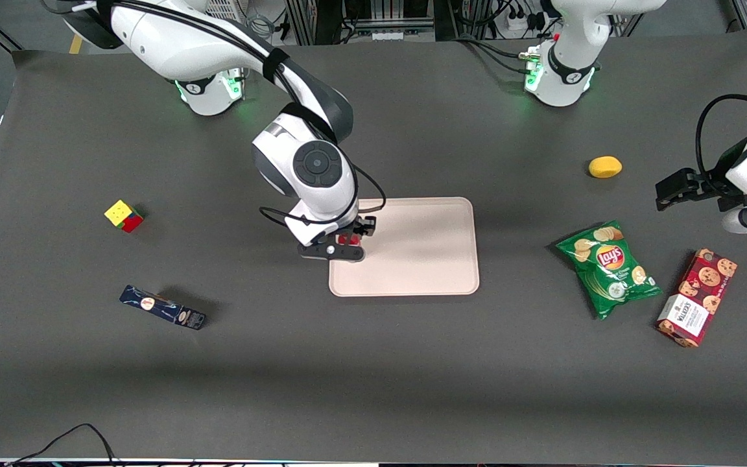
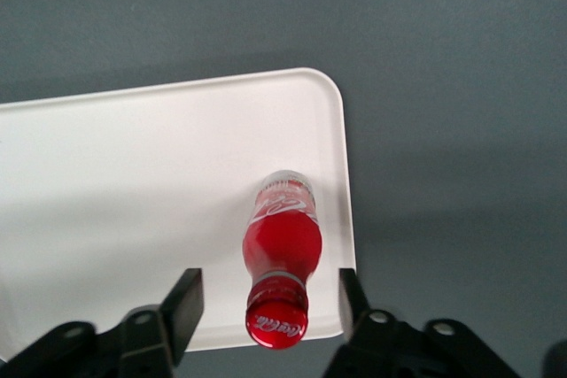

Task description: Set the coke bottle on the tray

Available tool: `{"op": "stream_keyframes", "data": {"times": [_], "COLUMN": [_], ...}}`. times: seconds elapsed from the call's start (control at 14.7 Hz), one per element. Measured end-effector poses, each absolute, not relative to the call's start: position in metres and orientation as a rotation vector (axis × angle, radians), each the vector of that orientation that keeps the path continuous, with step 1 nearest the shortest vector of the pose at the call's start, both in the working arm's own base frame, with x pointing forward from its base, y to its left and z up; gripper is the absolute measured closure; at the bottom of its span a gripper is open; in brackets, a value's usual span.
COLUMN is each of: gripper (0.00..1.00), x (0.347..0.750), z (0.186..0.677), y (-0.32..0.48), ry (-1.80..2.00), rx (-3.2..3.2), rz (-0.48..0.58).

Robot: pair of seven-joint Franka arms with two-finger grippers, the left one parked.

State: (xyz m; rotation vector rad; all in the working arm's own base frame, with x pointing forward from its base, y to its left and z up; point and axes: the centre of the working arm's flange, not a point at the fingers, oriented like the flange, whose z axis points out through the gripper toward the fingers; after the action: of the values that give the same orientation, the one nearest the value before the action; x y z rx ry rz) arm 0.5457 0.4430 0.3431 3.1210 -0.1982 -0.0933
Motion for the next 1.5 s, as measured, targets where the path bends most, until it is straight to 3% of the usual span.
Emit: {"op": "stream_keyframes", "data": {"times": [0.2,0.27,0.48,0.68,1.16,1.5], "gripper": [0.02,0.00,0.00,0.00,0.00,0.00], "x": [0.564,0.572,0.591,0.587,0.541,0.502], "z": [0.387,0.409,0.467,0.499,0.548,0.578], "y": [0.419,0.402,0.333,0.271,0.093,0.019], "ry": [-0.242,-0.237,-0.163,-0.100,-0.119,-0.095], "rx": [3.154,3.164,3.167,3.168,3.162,3.157], "rz": [-0.019,0.002,0.086,0.105,0.124,0.090]}}
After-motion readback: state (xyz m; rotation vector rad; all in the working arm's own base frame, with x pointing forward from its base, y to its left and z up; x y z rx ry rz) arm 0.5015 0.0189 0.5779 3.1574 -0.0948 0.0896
